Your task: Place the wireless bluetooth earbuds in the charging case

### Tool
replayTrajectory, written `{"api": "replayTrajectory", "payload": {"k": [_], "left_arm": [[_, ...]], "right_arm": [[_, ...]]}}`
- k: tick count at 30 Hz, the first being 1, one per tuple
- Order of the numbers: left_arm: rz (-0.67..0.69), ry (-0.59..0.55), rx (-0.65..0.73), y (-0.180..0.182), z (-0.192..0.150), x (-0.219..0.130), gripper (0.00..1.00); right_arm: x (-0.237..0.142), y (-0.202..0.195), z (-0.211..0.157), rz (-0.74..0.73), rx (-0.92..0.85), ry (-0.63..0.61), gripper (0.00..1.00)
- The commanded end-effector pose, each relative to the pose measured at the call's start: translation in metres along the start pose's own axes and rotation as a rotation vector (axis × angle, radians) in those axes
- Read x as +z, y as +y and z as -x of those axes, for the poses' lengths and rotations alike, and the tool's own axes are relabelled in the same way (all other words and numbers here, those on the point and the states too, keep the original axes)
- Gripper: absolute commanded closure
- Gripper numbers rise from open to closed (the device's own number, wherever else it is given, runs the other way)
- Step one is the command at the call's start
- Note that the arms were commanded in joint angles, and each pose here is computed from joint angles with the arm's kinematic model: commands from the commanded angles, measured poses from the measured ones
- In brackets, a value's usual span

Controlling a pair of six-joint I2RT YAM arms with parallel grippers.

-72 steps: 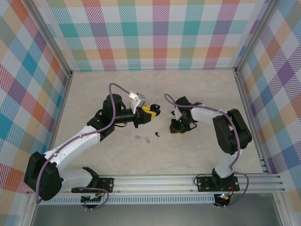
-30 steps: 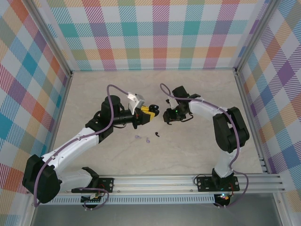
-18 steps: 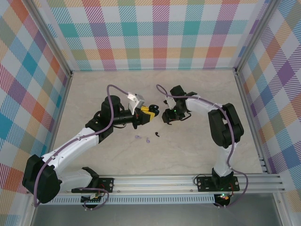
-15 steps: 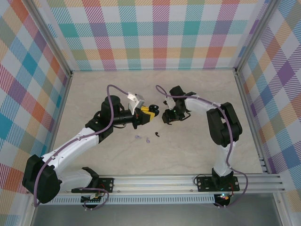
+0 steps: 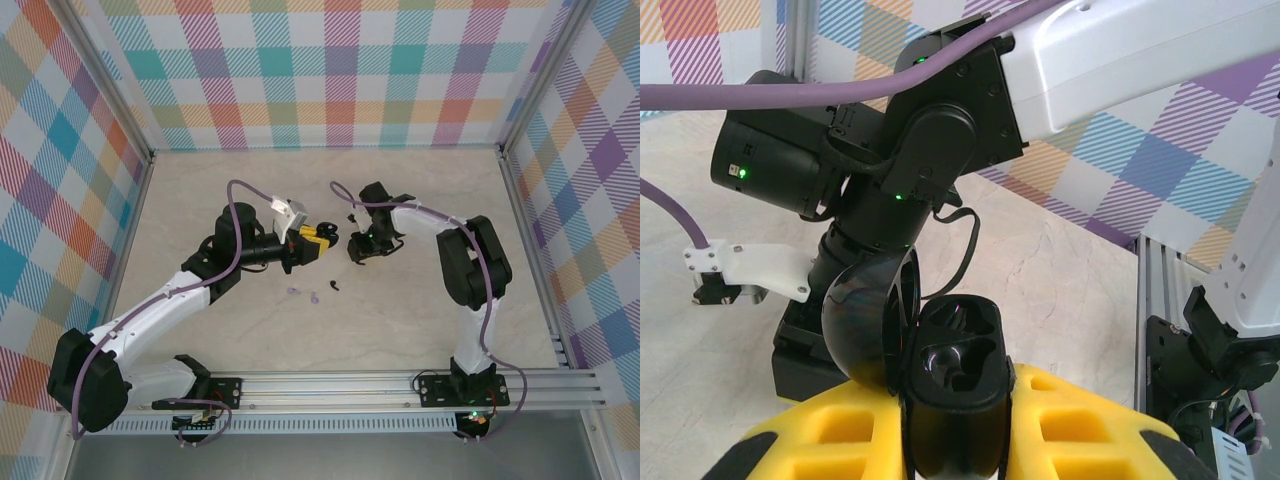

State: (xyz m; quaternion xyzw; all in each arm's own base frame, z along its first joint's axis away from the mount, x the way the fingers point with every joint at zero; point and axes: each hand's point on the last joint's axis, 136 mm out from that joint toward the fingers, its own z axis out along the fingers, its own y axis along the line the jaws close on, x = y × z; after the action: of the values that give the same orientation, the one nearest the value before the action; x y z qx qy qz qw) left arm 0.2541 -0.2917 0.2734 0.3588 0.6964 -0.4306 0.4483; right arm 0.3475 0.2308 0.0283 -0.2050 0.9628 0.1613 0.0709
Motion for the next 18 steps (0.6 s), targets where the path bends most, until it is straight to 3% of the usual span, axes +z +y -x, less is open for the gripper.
{"api": "replayTrajectory", "payload": {"k": [1, 18], "left_arm": [[-0.009, -0.018, 0.01, -0.006, 0.007, -0.002, 0.91], [-0.007, -0.019, 0.009, -0.007, 0.007, -0.003, 0.92]], "right_arm": [[0.004, 0.004, 0.0, 0.007, -0.003, 0.022, 0.63], [0.002, -0.023, 0.006, -0.166, 0.098, -0.011, 0.68]]}}
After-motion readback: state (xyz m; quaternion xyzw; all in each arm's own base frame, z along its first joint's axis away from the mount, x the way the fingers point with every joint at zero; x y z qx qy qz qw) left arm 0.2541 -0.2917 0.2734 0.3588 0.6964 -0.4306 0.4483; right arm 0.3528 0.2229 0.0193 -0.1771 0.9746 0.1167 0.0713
